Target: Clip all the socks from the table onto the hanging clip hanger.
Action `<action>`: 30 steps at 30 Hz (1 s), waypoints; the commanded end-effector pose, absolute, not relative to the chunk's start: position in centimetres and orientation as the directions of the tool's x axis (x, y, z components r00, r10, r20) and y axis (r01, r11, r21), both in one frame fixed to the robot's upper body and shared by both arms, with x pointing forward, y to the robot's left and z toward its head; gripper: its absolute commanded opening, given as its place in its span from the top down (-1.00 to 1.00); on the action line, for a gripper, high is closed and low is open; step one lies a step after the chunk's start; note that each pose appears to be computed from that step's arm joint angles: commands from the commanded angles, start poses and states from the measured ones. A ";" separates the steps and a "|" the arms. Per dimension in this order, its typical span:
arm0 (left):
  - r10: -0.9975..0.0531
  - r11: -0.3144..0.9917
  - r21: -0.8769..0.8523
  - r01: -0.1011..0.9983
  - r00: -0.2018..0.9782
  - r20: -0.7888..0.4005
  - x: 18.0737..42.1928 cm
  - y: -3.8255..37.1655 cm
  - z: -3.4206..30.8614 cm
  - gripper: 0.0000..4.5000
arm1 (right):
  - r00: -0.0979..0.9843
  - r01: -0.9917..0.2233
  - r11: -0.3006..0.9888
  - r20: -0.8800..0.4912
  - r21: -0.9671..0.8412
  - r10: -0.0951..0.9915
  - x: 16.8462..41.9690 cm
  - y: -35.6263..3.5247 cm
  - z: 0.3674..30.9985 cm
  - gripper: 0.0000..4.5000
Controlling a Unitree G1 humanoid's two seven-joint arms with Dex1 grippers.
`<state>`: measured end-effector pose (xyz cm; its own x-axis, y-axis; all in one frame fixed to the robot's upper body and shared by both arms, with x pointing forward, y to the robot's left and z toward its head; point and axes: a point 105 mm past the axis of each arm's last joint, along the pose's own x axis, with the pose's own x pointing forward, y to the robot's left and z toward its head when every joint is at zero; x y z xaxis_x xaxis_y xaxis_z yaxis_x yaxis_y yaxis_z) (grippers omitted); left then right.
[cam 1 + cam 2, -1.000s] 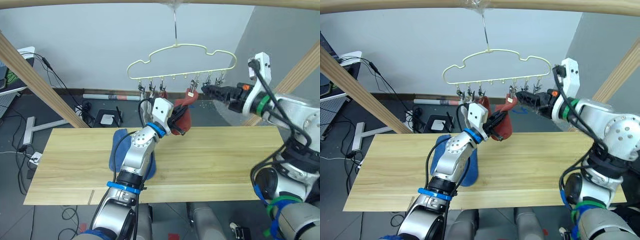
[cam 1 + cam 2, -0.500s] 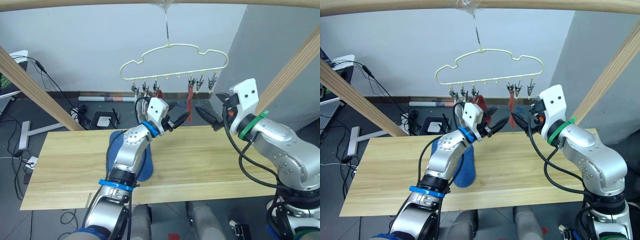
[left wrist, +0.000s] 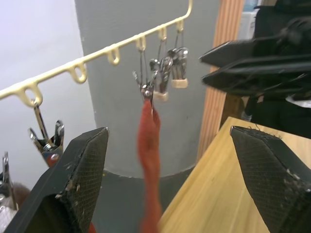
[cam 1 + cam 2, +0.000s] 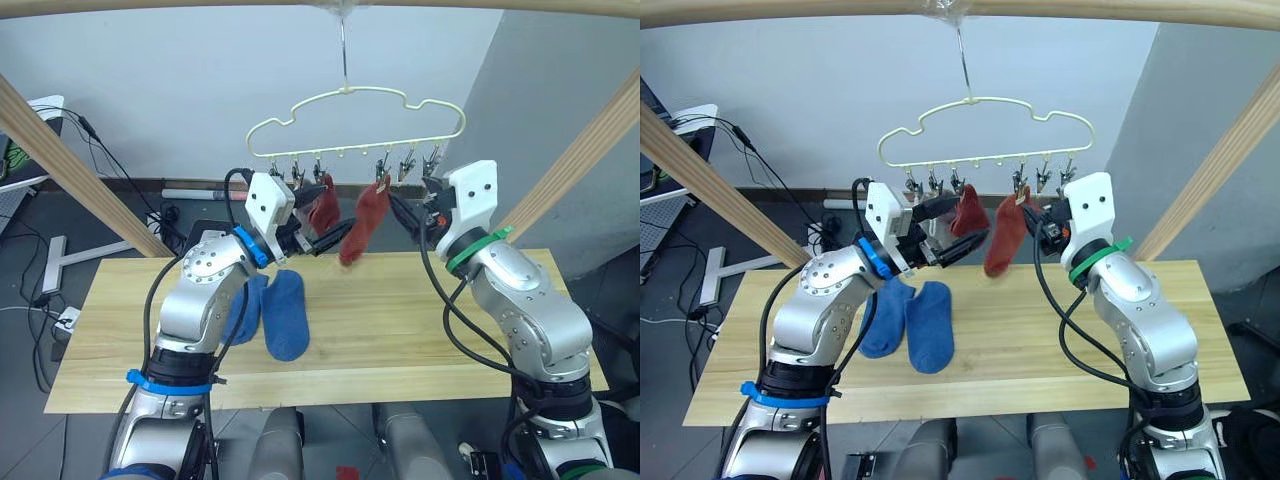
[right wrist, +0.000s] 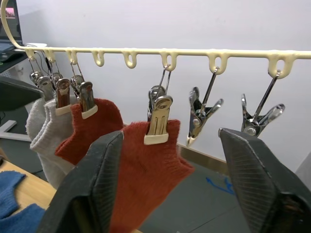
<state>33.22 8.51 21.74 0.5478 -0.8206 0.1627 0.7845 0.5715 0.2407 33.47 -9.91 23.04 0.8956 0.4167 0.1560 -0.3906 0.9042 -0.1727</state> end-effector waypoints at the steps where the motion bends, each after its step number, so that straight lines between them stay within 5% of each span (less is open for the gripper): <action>1: -0.842 0.539 0.276 0.796 0.502 0.196 31.5 8.9 24.0 -0.85 | 0.894 -0.358 0.916 0.216 -0.180 0.391 33.2 -10.2 24.1 0.02; 2: -0.845 0.534 0.274 0.800 0.499 0.191 31.3 9.0 24.2 -0.85 | 0.895 -0.354 0.917 0.217 -0.182 0.389 33.3 -10.1 24.0 0.16; 30: -0.836 0.549 0.291 0.783 0.515 0.191 30.9 9.4 25.6 -0.85 | 0.940 -0.216 0.962 0.232 -0.166 0.251 37.8 -10.7 24.0 0.16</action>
<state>31.71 9.79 24.05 0.5436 -0.8264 0.1471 0.7891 0.5629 0.2461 37.94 -10.53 22.48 0.9493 0.2668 0.1663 -0.2395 0.9564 -0.1672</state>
